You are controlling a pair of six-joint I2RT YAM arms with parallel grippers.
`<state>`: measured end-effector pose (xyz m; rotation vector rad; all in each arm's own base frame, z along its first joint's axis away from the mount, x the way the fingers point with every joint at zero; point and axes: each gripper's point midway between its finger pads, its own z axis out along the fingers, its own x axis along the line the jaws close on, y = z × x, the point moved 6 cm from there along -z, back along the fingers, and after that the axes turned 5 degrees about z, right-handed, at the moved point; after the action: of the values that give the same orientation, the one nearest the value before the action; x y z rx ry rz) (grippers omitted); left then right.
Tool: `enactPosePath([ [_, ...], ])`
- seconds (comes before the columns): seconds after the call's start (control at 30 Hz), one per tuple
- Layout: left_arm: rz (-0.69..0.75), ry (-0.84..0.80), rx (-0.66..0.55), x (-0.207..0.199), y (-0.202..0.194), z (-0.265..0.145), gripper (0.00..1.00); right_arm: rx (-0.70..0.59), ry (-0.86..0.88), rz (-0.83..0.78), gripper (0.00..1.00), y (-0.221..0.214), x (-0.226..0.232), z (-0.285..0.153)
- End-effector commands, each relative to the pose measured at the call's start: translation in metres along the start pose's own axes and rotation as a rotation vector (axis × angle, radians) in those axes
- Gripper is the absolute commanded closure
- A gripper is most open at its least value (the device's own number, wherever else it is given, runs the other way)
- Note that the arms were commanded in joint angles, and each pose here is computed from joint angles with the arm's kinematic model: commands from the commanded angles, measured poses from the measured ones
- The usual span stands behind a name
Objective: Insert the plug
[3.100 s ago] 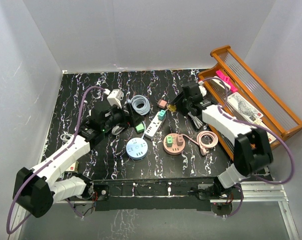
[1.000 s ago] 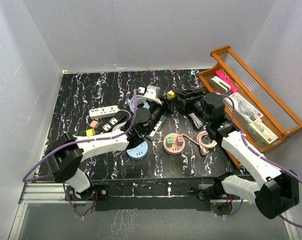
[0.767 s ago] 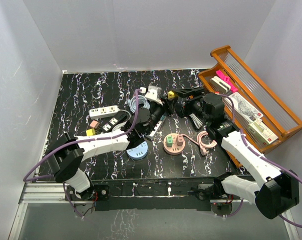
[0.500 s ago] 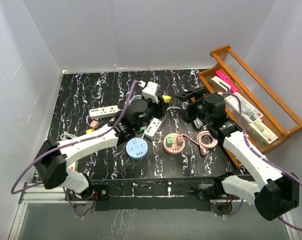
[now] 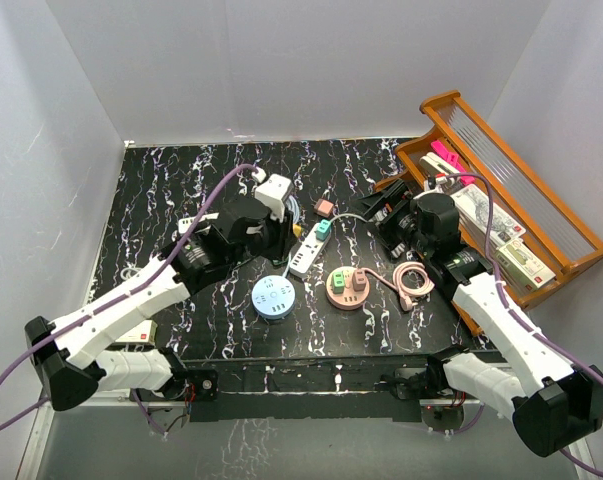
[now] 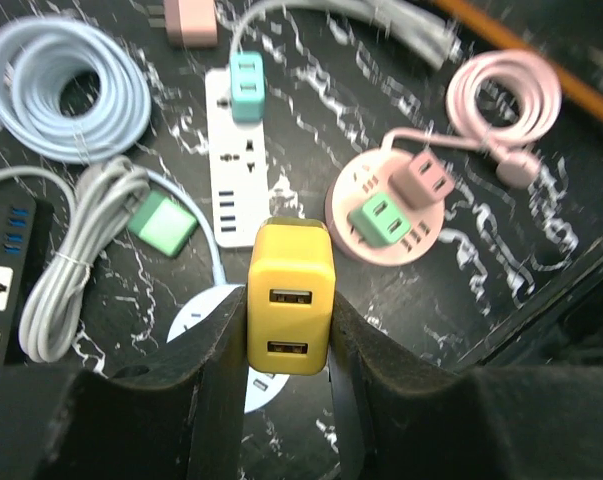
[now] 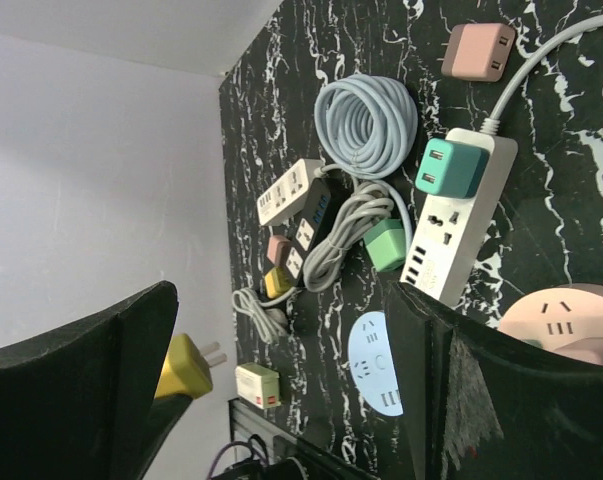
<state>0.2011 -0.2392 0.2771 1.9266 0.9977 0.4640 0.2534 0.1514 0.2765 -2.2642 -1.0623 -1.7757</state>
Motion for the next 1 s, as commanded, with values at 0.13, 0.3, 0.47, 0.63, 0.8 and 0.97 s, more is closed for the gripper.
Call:
enactPosePath([
  [0.13,0.120,-0.036,0.202,0.002,-0.033,0.033,1.00,-0.034,0.028,-0.138,0.18,0.008,0.009,-0.012],
  [0.3,0.054,-0.022,0.242,0.004,-0.023,0.056,1.00,-0.067,-0.029,-0.133,0.19,0.010,0.000,-0.019],
  [0.47,0.033,-0.032,0.301,0.002,-0.027,0.074,1.00,-0.118,-0.067,-0.141,0.19,0.014,-0.005,-0.031],
  [0.63,0.027,-0.016,0.387,0.006,-0.017,0.096,1.00,-0.182,-0.085,-0.153,0.20,0.021,-0.005,-0.046],
  [0.8,0.015,0.003,0.518,0.002,-0.009,0.113,1.00,-0.297,-0.131,-0.125,0.24,0.032,-0.006,-0.068],
  [0.97,0.031,0.010,0.599,0.002,-0.018,0.127,1.00,-0.377,-0.100,-0.105,0.25,0.039,-0.003,-0.083],
])
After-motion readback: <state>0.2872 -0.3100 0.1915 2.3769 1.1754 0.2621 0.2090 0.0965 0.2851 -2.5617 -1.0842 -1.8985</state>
